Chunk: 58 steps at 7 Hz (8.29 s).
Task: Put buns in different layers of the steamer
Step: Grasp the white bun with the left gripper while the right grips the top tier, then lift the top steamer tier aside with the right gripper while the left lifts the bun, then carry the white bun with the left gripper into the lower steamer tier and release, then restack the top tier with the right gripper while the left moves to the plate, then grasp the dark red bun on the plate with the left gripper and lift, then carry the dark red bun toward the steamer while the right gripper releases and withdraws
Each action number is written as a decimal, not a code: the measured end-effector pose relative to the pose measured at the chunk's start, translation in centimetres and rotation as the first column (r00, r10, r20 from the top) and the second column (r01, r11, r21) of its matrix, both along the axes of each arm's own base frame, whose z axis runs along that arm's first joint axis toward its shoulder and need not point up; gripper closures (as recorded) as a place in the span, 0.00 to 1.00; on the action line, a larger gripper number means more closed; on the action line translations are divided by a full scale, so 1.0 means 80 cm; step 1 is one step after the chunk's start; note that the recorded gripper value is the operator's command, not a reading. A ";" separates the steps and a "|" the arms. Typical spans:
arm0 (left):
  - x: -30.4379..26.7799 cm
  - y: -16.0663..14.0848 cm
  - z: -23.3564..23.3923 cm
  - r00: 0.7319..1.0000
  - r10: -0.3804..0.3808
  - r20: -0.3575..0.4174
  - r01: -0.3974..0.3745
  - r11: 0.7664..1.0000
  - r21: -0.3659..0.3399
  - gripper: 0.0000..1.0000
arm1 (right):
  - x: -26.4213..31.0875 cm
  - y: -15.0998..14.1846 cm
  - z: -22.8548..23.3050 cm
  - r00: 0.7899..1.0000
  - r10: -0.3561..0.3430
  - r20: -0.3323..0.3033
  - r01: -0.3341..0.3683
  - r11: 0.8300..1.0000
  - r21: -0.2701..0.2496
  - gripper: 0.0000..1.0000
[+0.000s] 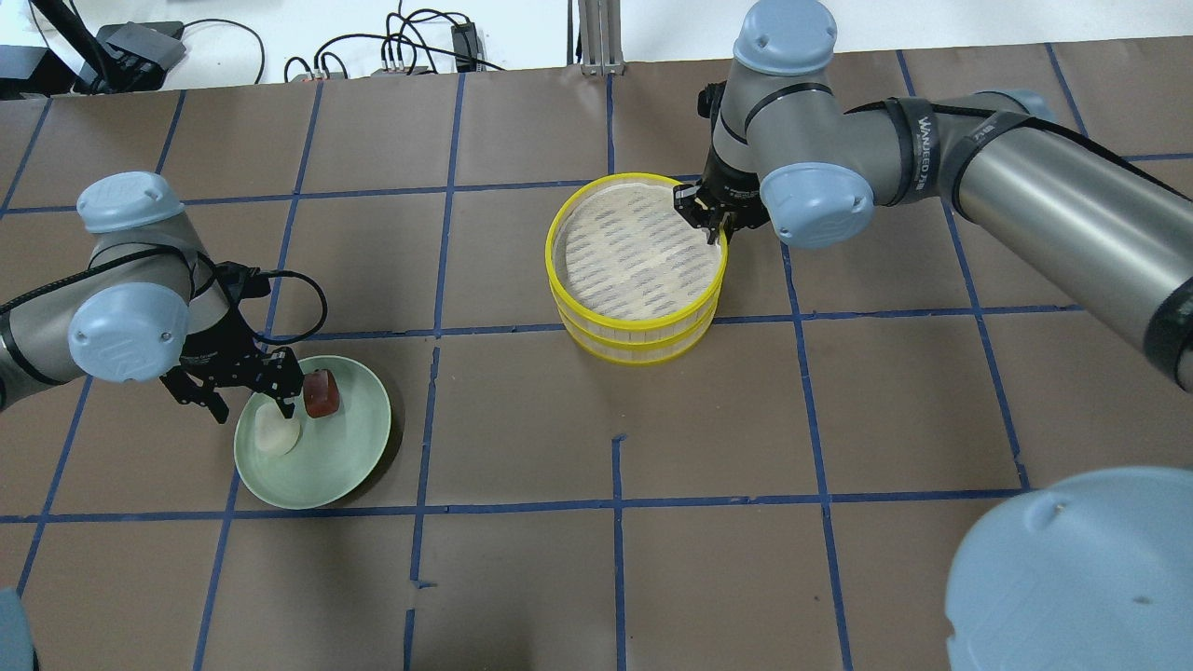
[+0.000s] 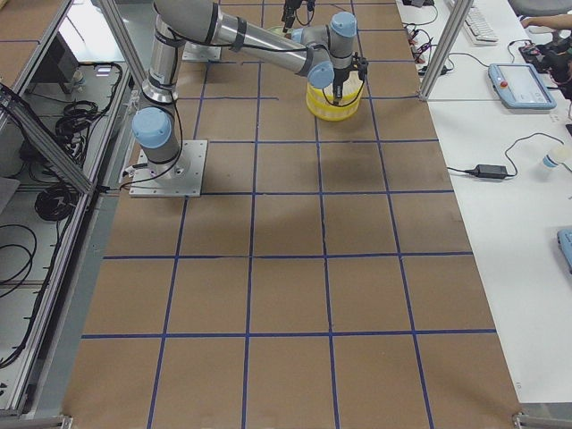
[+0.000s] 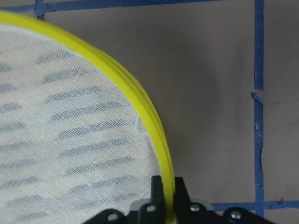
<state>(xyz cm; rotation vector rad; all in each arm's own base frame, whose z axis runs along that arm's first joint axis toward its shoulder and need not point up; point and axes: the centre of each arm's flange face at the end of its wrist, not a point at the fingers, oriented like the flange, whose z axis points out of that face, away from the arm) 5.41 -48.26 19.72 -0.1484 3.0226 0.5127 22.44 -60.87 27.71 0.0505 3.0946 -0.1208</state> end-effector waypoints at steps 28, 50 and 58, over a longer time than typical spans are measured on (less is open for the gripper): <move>-0.427 -0.130 0.158 0.968 -0.213 -0.135 0.105 0.827 -0.553 0.00 | -0.406 0.007 0.095 0.996 0.047 -0.078 -0.048 0.999 -0.014 0.86; -0.078 -0.051 0.052 0.985 0.167 -0.038 -0.170 0.980 -0.108 0.94 | 0.031 0.005 -0.002 0.957 -0.283 -0.070 0.287 0.956 0.060 0.86; -0.269 -0.095 0.259 0.976 0.010 -0.217 -0.099 0.910 -0.403 0.94 | -0.007 0.015 0.046 0.981 -0.185 -0.055 0.187 0.981 0.048 0.00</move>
